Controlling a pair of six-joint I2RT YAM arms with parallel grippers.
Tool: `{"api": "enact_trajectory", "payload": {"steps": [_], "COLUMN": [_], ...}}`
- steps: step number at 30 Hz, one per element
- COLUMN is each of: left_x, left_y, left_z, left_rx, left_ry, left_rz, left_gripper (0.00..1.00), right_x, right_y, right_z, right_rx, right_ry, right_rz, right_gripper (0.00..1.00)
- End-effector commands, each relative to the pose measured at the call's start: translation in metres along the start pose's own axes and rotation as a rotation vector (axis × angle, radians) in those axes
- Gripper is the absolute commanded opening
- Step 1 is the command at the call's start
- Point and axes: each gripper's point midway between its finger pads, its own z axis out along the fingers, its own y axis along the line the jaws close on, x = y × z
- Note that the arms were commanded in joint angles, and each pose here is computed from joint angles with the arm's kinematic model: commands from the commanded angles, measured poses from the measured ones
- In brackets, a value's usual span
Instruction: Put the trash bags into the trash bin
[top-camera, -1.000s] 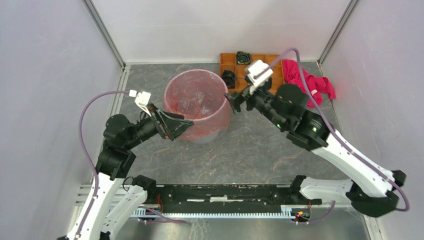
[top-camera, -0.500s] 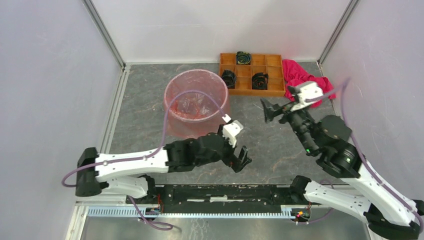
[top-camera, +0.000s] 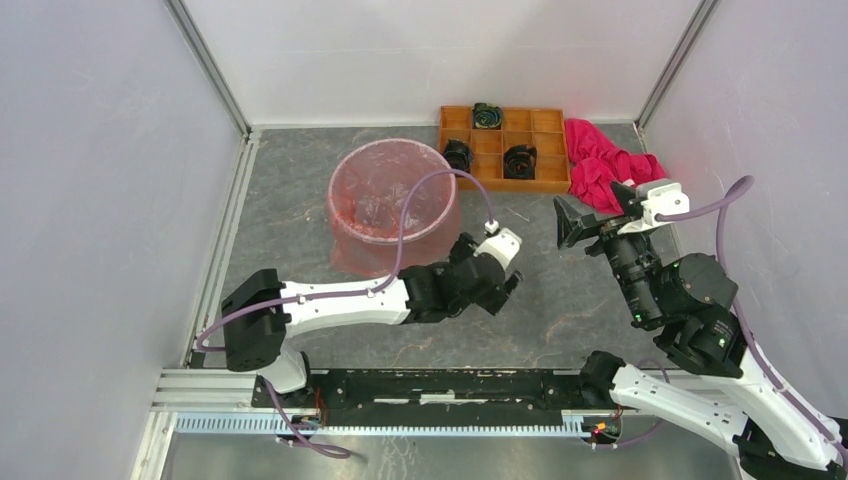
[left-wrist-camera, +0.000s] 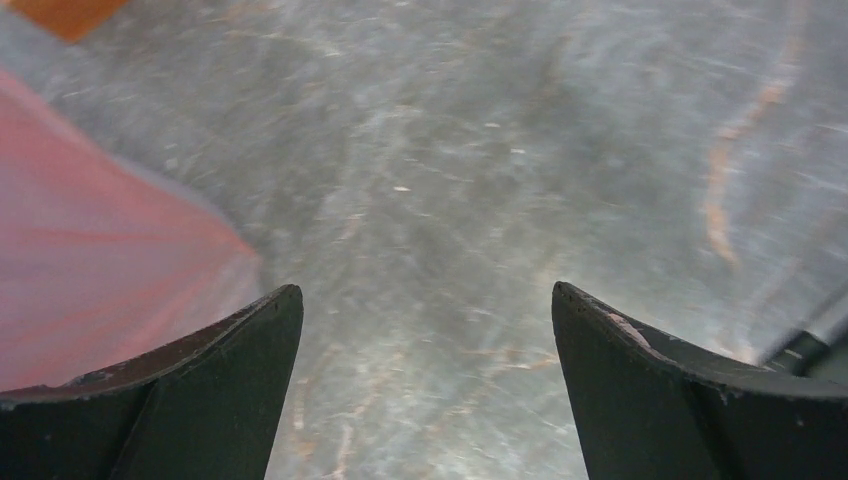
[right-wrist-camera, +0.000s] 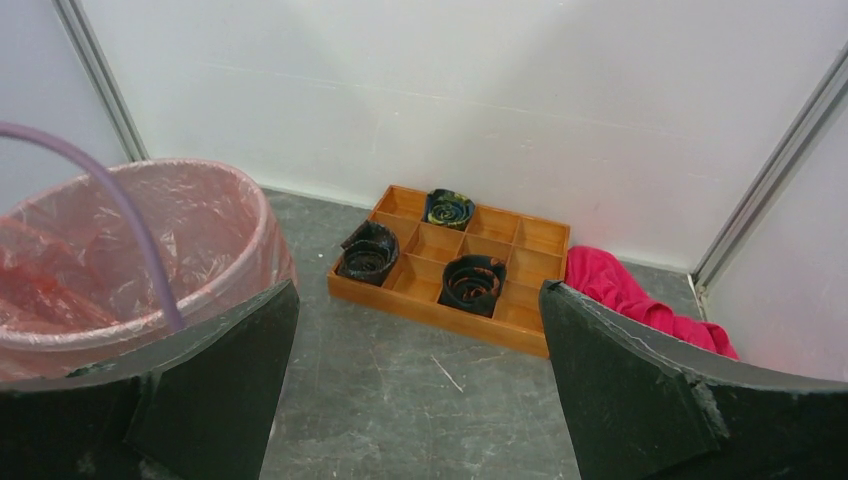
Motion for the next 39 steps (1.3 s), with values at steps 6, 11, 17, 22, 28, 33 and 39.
{"api": "enact_trajectory", "payload": {"steps": [6,11,17,22,28,33,39], "left_x": [0.001,0.01,0.018,0.027,0.038,0.03,0.005], "left_y": [0.115,0.164,0.231,0.283,0.344,0.37,0.331], "left_z": [0.012,0.012,0.009,0.01,0.015,0.025,0.033], "left_rx": [-0.286,-0.376,-0.511,-0.595,-0.697,-0.711,-0.484], "left_ry": [0.032,0.061,0.106,0.135,0.164,0.188,0.129], "left_rz": [-0.025,-0.041,-0.043,-0.053,-0.128,-0.109,-0.277], "left_gripper": [1.0,1.0,1.0,1.0,1.0,1.0,1.0], "right_x": [0.012,0.017,0.023,0.026,0.031,0.034,0.035], "right_y": [0.008,0.009,0.009,0.009,0.018,0.027,0.025], "right_z": [0.005,0.005,0.003,0.002,0.003,0.004,0.001], "right_rx": [-0.013,-0.015,-0.016,-0.021,-0.056,-0.095,-0.092], "right_ry": [0.014,0.017,0.018,0.015,0.019,0.023,0.043], "right_rz": [-0.006,-0.009,-0.008,-0.002,0.01,0.027,0.023], "right_gripper": [0.98,0.98,0.98,0.98,0.98,0.98,0.98]}}
